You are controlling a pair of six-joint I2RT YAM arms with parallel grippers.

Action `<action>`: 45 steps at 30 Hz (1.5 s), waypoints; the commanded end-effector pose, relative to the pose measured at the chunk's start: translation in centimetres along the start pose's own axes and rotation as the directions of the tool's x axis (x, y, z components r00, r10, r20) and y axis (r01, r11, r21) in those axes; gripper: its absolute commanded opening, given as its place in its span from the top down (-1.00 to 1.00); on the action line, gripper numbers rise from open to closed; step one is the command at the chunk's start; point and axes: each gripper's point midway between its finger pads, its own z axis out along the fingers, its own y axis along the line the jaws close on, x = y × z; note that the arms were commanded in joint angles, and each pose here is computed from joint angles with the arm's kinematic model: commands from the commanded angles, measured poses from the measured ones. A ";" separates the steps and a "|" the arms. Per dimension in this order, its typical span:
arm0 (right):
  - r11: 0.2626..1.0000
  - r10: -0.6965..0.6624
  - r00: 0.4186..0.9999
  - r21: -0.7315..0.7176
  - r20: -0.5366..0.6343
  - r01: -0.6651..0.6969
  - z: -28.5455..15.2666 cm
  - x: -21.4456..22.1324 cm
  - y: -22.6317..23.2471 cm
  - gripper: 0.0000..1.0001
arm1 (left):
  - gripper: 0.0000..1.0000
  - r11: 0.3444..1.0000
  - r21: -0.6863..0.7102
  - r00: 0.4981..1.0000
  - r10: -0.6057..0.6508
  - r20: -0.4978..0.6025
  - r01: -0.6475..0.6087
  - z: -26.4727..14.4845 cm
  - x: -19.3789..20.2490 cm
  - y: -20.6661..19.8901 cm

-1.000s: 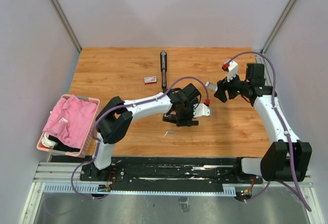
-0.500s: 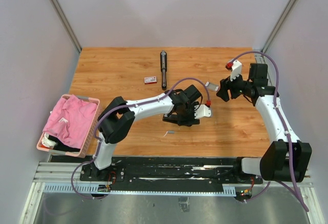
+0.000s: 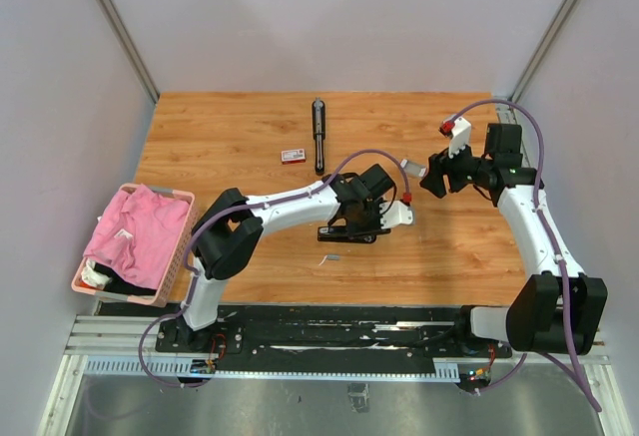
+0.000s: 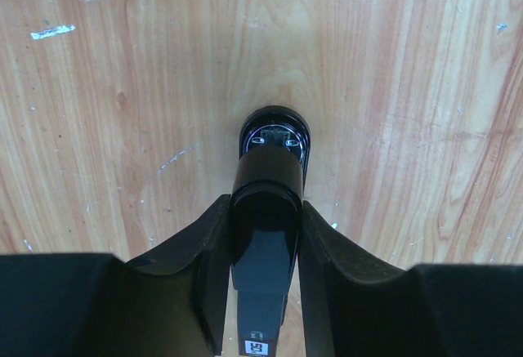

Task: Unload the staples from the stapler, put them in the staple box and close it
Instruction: Pick up the stapler from the center of the board, then unload the staple at the center of the board.

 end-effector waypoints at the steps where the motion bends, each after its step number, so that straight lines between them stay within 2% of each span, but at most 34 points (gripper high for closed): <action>1: 0.999 0.028 0.999 -0.031 0.026 -0.027 0.0 -0.2 0.2 -0.29 | 0.75 0.996 -0.082 0.998 -0.020 0.053 0.024 -2.0 -2.5 1.6; 6: 0.987 0.064 0.997 -0.147 0.046 -0.057 0.7 -0.3 1.8 -0.29 | 0.99 0.982 -0.189 0.992 -0.005 0.122 0.028 -5.8 -4.4 3.4; 11: 0.940 0.200 0.979 -0.286 0.022 -0.186 1.7 -0.4 3.6 -0.30 | 1.00 0.964 -0.260 0.976 0.004 0.217 0.054 -10.1 -6.4 4.3; 14: 0.872 0.317 0.948 -0.389 -0.016 -0.297 2.2 -0.8 4.9 -0.30 | 1.00 0.953 -0.294 0.963 0.012 0.271 0.070 -12.2 -7.0 4.5; 17: 0.771 0.441 0.892 -0.469 -0.094 -0.431 2.8 -1.3 5.9 -0.30 | 1.00 0.948 -0.310 0.954 0.023 0.300 0.074 -13.4 -7.0 4.3; 20: 0.686 0.511 0.845 -0.517 -0.159 -0.512 3.0 -2.1 6.5 -0.26 | 1.00 0.944 -0.320 0.949 0.028 0.314 0.078 -13.9 -6.7 4.1; 23: 0.631 0.546 0.814 -0.543 -0.196 -0.554 3.1 -2.9 7.0 -0.19 | 1.00 0.939 -0.332 0.945 0.024 0.327 0.091 -14.2 -6.4 4.0; 32: 0.606 0.571 0.800 -0.563 -0.184 -0.562 3.5 -2.1 8.6 -0.11 | 1.00 0.936 -0.324 0.946 -0.024 0.322 0.134 -13.0 -6.3 4.2; 45: 0.585 0.530 0.810 -0.583 -0.250 -0.563 5.1 -0.6 11.2 0.01 | 0.99 0.928 -0.339 0.946 -0.044 0.320 0.158 -12.8 -6.1 4.6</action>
